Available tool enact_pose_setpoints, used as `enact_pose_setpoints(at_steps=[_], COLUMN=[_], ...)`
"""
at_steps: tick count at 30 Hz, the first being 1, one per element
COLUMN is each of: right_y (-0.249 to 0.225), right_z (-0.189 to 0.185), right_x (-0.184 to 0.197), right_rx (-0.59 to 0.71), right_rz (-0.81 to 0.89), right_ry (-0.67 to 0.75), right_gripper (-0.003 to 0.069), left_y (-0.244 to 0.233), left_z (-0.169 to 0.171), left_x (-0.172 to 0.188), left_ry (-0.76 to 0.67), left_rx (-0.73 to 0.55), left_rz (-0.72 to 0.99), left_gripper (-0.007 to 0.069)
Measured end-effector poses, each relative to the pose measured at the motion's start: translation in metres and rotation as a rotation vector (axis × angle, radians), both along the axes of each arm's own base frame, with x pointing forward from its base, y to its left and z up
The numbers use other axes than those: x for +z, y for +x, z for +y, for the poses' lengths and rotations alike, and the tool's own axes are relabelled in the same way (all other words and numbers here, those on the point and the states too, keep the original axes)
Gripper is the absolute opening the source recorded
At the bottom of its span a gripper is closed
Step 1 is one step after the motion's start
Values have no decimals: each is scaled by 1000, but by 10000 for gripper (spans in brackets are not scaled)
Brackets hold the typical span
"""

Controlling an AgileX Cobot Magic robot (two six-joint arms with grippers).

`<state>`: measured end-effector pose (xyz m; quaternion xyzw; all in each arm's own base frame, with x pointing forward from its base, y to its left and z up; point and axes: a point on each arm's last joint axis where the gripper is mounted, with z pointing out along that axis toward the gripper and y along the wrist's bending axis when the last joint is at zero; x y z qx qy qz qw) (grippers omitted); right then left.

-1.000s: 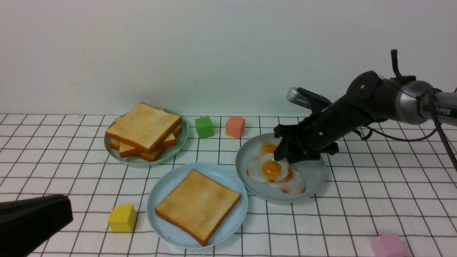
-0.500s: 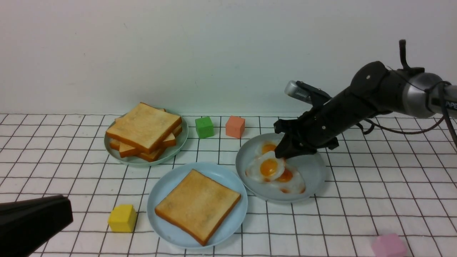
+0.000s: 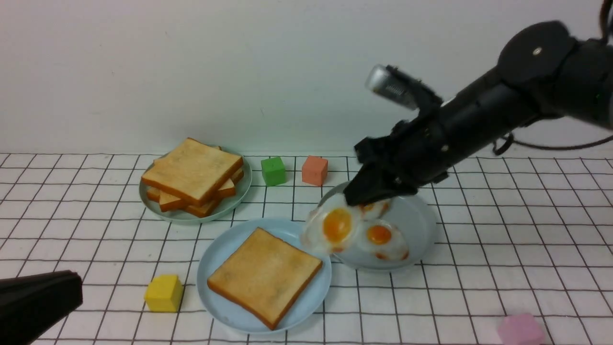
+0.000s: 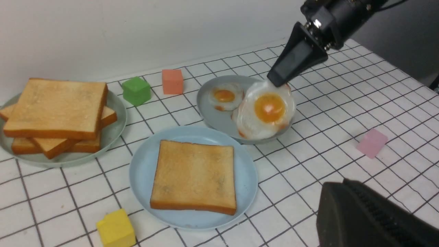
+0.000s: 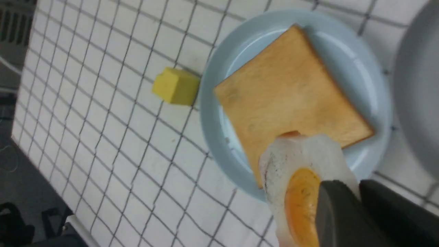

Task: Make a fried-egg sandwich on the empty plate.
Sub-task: Use the right arm to place the fried egg on the slice of bread in the middle

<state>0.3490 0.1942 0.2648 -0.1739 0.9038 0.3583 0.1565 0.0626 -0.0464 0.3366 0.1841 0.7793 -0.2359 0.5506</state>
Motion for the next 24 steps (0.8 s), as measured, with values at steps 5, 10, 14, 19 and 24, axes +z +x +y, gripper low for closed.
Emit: enact_pose_setpoints(at_steps=[5,10,14,19,24], right_y=[-5,5,11,16,16], right_z=[43,64,68,67,66], right_x=[-36,-64,-85,-103,-104], right_rx=[-70,-175,-214,-239,-225], right_rz=[5,28,60,72,52], right_ry=[68,151,161,135,113], right_gripper=[80,80,80,88,162], left_y=[1,1,1,1,1], left_z=[2,2,2,2,2], left_x=[-1,-1,-1,-1,-1], left_ry=[-2,-4,-5,-4,-8], left_rx=[31,34,35,35,36], left_rz=[8,11,13,12,15], left_gripper=[-13,-13,-13,-13,-11])
